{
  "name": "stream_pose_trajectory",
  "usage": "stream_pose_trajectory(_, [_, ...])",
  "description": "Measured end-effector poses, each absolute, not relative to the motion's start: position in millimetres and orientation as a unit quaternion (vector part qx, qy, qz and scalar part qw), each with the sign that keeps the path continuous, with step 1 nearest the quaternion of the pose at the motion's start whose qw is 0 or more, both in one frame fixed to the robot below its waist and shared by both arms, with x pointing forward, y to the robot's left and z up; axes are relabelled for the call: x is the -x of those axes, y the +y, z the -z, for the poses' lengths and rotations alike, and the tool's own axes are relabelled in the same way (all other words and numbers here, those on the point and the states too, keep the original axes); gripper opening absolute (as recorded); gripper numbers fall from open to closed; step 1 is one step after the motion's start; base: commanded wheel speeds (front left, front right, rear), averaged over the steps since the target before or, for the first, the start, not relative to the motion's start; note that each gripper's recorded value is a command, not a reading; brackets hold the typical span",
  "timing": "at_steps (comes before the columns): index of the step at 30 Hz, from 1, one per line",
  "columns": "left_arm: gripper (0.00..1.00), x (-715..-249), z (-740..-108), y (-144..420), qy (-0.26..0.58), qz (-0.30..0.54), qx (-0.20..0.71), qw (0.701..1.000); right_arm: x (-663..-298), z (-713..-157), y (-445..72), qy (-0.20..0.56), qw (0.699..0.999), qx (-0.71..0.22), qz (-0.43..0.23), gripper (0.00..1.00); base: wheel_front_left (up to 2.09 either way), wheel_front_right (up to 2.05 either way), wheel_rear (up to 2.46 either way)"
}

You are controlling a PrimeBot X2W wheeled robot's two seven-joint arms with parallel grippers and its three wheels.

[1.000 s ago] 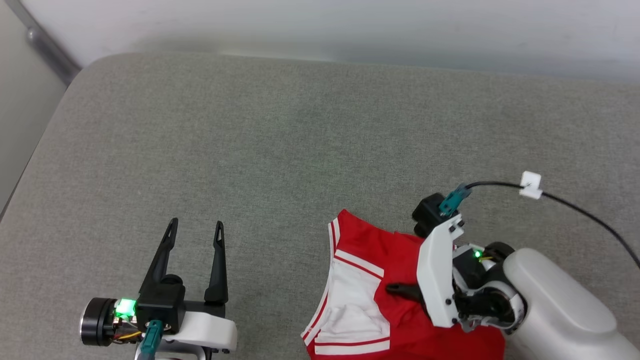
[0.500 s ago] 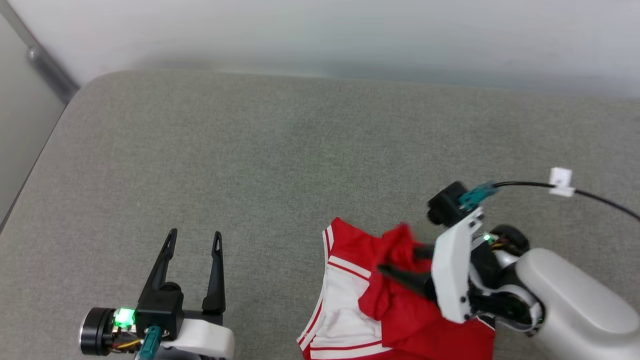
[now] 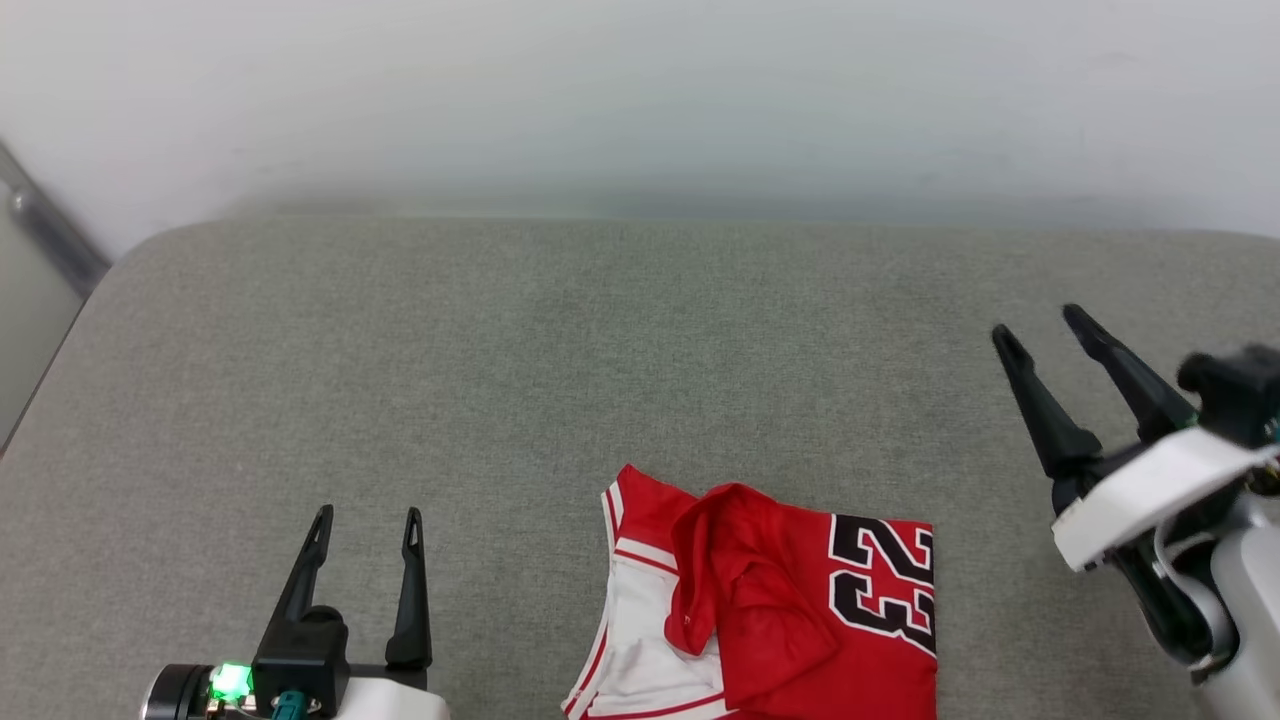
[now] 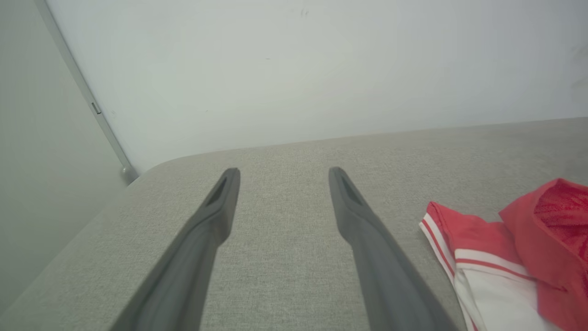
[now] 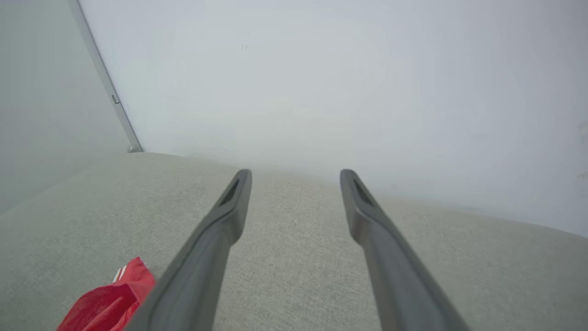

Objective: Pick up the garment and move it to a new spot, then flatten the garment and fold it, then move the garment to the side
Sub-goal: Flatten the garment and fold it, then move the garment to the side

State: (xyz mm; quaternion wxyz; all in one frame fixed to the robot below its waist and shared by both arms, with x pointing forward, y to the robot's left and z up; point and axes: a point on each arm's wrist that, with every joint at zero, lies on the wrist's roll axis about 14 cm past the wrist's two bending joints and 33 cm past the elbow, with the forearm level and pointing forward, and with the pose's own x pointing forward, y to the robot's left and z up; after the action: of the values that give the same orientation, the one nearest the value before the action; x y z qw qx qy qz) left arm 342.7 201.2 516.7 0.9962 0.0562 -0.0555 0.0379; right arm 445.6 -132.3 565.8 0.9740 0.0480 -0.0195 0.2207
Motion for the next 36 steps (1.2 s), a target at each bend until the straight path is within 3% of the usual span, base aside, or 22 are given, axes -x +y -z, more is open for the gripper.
stream_pose_trajectory(5, [1.00,-337.8,-518.1,197.2,-0.058,-0.033,-0.054,0.996,-426.2,-566.7,-160.7,-0.081,0.983,-0.052,-0.154,1.00,0.00,0.00,0.00])
stream_pose_trajectory(13, [1.00,-331.3,-523.1,195.9,-0.067,-0.030,-0.052,0.996,-389.6,-547.1,-173.2,-0.092,0.989,-0.068,-0.089,1.00,0.00,0.00,0.00])
stream_pose_trajectory(23, [1.00,-324.3,-521.3,196.2,-0.065,-0.030,-0.050,0.996,-355.5,-525.8,-170.9,-0.071,0.993,-0.070,-0.059,1.00,0.00,0.00,0.00])
stream_pose_trajectory(36, [1.00,-321.1,-517.2,195.3,-0.058,-0.028,-0.047,0.997,-343.3,-519.8,-171.1,-0.063,0.994,-0.069,-0.049,1.00,0.00,0.00,0.00])
